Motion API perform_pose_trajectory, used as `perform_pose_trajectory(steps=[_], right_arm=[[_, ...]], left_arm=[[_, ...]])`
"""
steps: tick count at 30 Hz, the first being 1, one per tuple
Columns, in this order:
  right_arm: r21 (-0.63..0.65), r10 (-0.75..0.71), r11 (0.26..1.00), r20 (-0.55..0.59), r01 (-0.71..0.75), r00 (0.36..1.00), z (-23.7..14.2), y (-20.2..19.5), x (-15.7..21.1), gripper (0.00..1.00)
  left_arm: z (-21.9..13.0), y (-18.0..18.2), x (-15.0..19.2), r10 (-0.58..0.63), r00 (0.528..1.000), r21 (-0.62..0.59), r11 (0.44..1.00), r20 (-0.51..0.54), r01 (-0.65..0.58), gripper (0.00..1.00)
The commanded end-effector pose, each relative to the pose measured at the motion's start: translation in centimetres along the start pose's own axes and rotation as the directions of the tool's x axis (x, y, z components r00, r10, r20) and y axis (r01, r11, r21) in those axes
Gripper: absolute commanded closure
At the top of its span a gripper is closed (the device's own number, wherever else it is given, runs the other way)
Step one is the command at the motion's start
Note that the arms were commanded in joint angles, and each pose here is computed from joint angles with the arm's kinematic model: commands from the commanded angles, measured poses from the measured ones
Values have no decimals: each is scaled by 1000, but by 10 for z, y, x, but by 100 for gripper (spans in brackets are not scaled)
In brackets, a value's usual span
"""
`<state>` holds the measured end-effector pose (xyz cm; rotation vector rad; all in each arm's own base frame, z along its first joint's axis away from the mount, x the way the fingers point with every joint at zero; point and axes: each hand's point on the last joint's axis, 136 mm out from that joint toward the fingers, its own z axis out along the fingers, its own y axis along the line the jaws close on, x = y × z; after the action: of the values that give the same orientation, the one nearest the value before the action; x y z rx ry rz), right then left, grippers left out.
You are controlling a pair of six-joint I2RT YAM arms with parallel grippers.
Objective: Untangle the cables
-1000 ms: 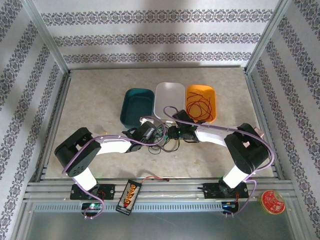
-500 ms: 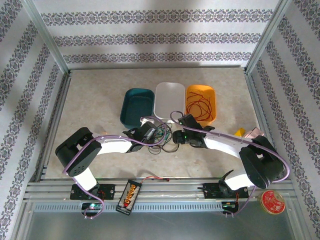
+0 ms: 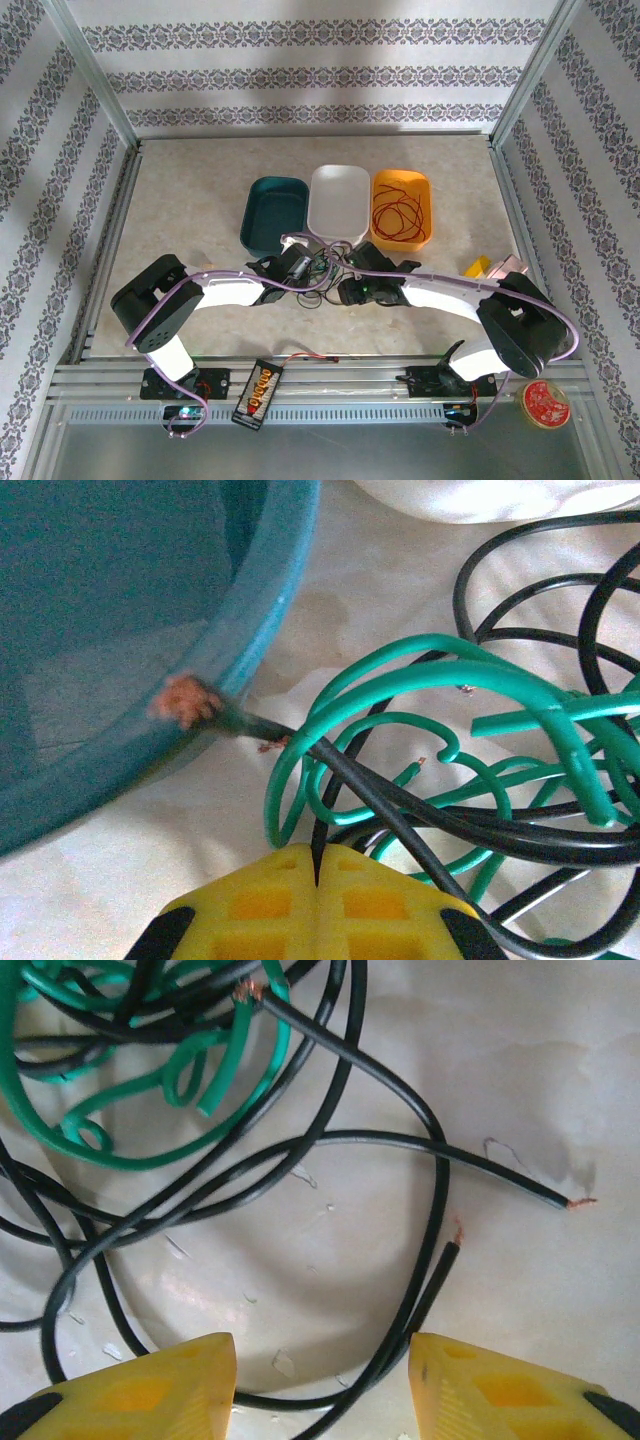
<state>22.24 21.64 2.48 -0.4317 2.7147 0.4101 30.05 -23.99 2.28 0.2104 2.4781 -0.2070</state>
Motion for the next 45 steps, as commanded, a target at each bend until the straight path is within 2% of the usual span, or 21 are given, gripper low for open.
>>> perform_pose_trajectory(steps=[1,6,10,13,18,23,26,31,34,41,45], right_arm=[[85,-37,996,-25,39,999,-2,-9,8,51],[221,-82,971,-58,93,995,0,-20,18,54],[339,-2,941,-48,18,999,-3,-46,19,87],[370,64,928,-14,-54,998,-9,-60,16,97],[319,184,923,118,-213,976,-30,-77,-1,99],[292,324,871,263,-395,909,-58,-109,-12,99],[268,434,800,358,-536,827,-78,-137,-11,100],[177,577,667,493,-724,652,-111,-175,-3,100],[167,586,610,562,-774,583,-132,-192,1,100],[216,545,529,655,-821,524,-170,-217,4,100],[184,550,462,708,-867,443,-192,-234,2,100]], left_arm=[[1,3,11,18,999,-38,999,-35,-20,100],[2,1,10,21,999,-37,999,-33,-22,100],[2,1,10,23,999,-39,999,-35,-24,100],[2,1,9,25,999,-39,999,-34,-26,100],[2,2,10,23,999,-52,998,-35,-25,100],[3,6,11,21,999,-74,997,-39,-23,100],[3,7,12,20,999,-83,996,-45,-24,100],[2,10,13,20,999,-91,996,-45,-24,100],[2,9,12,20,999,-91,996,-44,-24,100],[2,10,12,26,999,-98,995,-46,-31,100],[-1,19,12,27,999,-143,989,-46,-33,100]])
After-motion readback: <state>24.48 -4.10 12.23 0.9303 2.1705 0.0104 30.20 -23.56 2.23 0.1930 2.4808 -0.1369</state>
